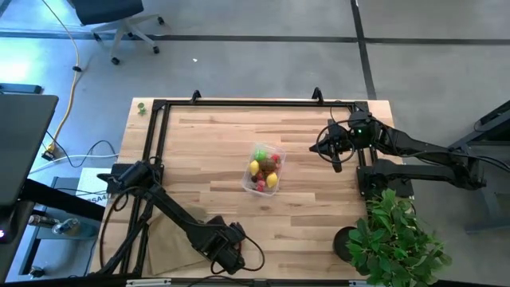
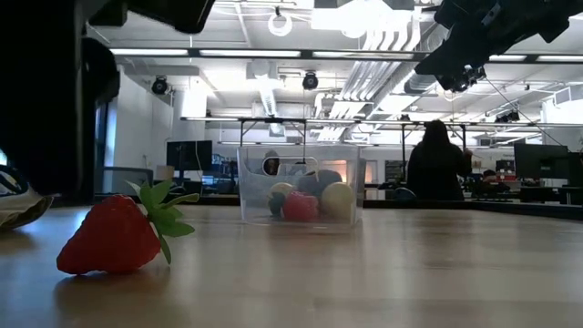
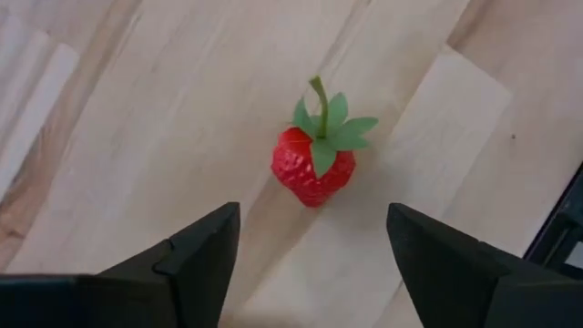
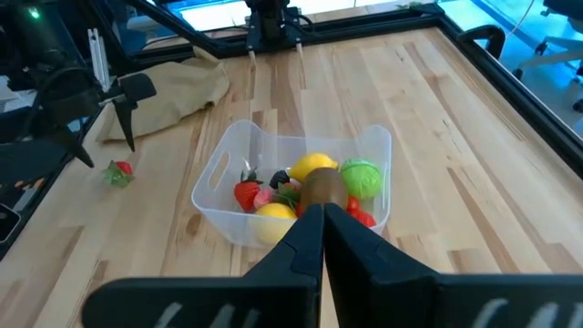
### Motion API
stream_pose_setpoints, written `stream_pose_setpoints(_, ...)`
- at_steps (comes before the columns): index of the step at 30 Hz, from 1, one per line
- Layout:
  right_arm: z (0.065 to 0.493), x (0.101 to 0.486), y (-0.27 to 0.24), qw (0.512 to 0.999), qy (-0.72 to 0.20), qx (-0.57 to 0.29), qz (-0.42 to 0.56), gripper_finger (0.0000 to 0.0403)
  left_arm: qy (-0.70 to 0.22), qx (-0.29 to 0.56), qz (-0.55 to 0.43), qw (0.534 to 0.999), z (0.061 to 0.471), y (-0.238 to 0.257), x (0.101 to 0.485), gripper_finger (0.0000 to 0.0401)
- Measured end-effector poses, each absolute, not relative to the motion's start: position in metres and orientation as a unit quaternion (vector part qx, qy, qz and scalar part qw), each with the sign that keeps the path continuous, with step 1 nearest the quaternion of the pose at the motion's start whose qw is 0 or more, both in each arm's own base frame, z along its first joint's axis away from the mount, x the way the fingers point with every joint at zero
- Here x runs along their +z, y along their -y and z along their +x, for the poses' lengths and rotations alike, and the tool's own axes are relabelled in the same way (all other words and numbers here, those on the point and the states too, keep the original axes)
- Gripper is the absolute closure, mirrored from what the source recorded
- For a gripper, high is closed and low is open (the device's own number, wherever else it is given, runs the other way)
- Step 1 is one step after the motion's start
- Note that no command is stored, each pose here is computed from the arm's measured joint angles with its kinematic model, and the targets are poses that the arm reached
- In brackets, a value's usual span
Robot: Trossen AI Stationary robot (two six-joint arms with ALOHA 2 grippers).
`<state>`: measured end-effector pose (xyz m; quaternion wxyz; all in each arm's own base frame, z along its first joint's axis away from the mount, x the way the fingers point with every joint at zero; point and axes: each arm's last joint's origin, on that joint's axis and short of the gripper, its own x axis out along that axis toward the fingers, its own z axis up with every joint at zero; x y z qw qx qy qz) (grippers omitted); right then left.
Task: Pick and placing Produce into tupperware
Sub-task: Put the strawberry into the transparent bin
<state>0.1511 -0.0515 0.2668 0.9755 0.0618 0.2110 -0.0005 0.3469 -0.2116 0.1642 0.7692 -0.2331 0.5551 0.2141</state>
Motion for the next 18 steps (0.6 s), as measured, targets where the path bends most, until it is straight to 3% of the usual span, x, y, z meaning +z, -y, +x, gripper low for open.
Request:
stream_pose_setpoints(7, 0.151, 0.267, 0.052, 0.976, -0.211, -0.001, 0.062, 0.0398, -0.545, 0.215, -0.210, 0.783, 0.347, 0.210, 0.163, 0.0114)
stream_pose_setpoints(18, 0.151, 0.267, 0.052, 0.976, -0.211, -0.001, 0.062, 0.0398, -0.520, 0.194, -0.226, 0.801, 0.346, 0.209, 0.143, 0.0132)
